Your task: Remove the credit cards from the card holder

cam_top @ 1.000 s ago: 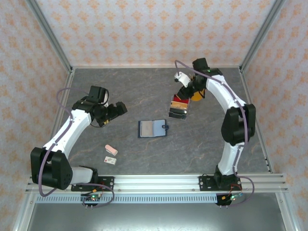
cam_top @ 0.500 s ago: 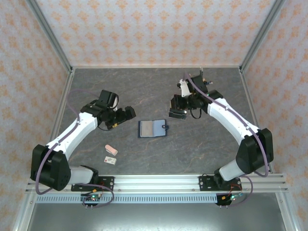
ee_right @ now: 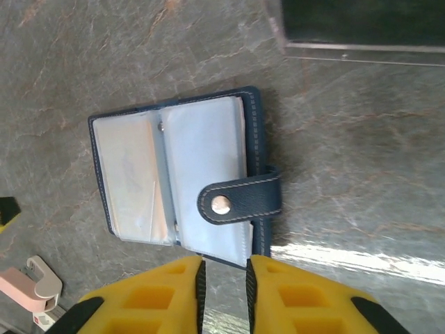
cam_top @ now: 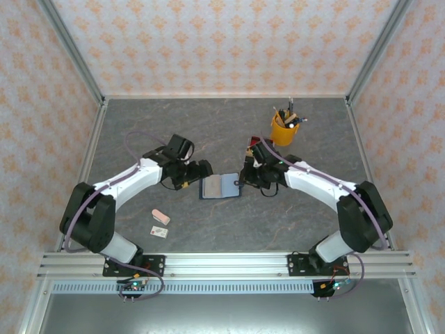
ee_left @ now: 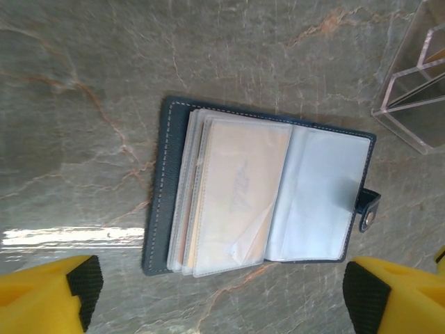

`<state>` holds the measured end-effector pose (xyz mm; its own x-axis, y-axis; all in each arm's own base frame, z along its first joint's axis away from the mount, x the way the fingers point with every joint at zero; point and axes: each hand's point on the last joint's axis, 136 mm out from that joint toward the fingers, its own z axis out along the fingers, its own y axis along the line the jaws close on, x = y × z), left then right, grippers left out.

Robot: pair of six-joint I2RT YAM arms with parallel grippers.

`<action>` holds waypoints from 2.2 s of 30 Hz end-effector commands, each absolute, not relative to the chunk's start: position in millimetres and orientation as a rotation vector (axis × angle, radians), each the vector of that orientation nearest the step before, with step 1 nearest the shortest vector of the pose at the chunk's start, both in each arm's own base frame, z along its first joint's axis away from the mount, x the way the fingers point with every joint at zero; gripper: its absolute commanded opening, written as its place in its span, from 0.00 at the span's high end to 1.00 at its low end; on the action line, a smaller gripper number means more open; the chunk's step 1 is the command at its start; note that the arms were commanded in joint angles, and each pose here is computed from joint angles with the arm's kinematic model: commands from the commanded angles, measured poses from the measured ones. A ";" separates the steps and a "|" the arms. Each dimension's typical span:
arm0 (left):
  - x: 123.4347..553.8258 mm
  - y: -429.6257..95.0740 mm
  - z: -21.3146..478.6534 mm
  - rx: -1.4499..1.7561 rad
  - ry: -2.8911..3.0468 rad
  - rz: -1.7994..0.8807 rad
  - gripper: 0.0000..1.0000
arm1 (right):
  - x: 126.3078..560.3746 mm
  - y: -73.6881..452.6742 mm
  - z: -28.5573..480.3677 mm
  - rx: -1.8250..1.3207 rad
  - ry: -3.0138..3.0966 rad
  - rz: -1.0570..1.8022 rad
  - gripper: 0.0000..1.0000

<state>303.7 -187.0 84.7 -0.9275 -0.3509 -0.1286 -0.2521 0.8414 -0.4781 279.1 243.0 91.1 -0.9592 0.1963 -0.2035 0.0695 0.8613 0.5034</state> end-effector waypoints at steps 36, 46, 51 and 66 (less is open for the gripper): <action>312.9 -211.0 21.5 -0.520 2.931 -0.617 0.69 | 282.1 275.1 34.5 0.144 2.923 0.713 0.84; 310.7 -211.0 17.8 -0.523 2.938 -0.621 0.76 | 285.2 295.5 43.4 0.098 2.890 0.868 0.95; 311.5 -211.7 21.4 -0.511 2.936 -0.625 0.76 | 285.8 292.9 41.1 0.098 2.896 0.840 0.95; 316.0 -201.6 53.0 -0.433 2.891 -0.557 0.74 | 283.2 255.9 70.7 0.088 2.846 0.614 0.77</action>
<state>313.3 -206.8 32.6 -0.9431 -0.3291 -0.0476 -0.2834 0.8703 -0.4028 276.2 260.6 42.8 -0.9859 0.1017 -0.1329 0.0369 0.9067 0.4202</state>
